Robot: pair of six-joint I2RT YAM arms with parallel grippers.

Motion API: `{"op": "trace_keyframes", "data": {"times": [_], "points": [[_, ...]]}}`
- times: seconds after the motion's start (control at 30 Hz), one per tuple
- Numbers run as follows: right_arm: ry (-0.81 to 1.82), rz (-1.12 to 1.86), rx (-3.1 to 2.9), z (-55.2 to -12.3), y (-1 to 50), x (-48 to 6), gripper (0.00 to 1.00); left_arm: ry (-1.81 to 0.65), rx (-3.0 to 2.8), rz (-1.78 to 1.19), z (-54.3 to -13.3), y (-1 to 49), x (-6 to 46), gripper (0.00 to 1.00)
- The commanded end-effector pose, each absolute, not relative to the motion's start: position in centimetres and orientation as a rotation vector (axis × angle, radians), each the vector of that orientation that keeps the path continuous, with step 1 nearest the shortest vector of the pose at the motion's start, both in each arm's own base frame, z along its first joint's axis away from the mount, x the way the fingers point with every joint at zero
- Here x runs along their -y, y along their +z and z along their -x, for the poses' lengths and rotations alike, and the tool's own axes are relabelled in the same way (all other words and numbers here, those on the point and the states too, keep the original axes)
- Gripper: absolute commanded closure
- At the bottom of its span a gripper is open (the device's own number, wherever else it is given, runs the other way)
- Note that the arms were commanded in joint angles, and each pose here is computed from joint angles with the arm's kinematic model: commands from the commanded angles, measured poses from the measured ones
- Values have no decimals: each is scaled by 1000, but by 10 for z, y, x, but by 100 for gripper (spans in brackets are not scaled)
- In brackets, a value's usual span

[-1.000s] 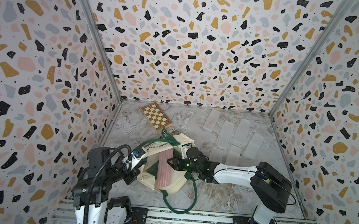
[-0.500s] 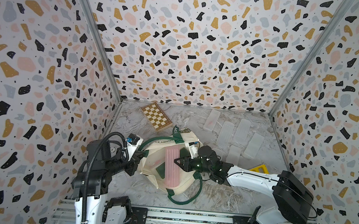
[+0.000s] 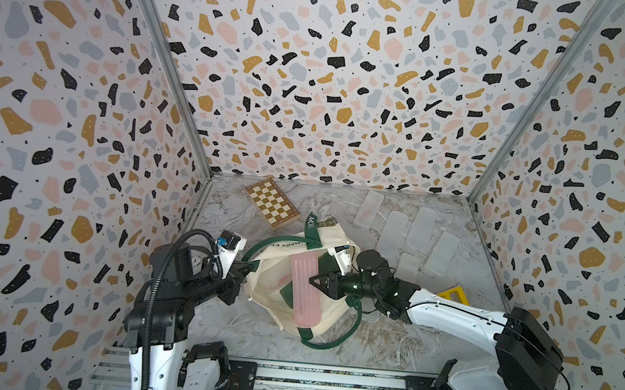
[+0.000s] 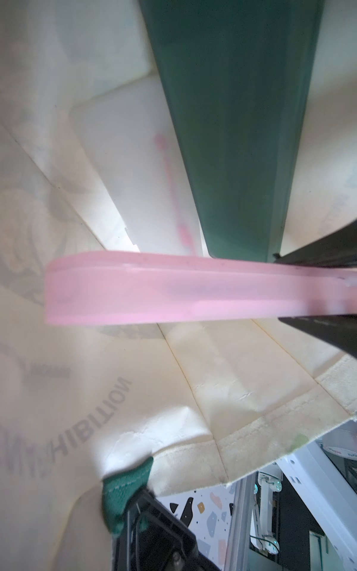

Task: Take out the pencil case from the canvas bag
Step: Pick up the pencil case from the canvas bag.

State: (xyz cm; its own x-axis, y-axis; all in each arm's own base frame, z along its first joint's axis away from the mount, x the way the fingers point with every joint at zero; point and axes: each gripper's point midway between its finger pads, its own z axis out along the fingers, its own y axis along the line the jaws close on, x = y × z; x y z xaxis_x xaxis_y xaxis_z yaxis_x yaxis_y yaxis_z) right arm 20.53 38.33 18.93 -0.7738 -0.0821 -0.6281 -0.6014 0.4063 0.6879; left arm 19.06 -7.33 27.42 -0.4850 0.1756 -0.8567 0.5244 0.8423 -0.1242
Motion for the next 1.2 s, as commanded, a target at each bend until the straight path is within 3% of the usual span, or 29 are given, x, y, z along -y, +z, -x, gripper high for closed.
{"op": "trace_keyframes", "data": {"times": [0.0,0.47,1.17], "points": [[1391,607,-2010,-210,228,-385,86,-326,-2116,-411,-205,278,49,100],[1395,766,-2081,-181,209,-465,88,-400,-2124,-393,-210,295,54,100],[1413,633,-2008,-210,247,-405,88,-265,-2181,-350,-213,264,34,100]]}}
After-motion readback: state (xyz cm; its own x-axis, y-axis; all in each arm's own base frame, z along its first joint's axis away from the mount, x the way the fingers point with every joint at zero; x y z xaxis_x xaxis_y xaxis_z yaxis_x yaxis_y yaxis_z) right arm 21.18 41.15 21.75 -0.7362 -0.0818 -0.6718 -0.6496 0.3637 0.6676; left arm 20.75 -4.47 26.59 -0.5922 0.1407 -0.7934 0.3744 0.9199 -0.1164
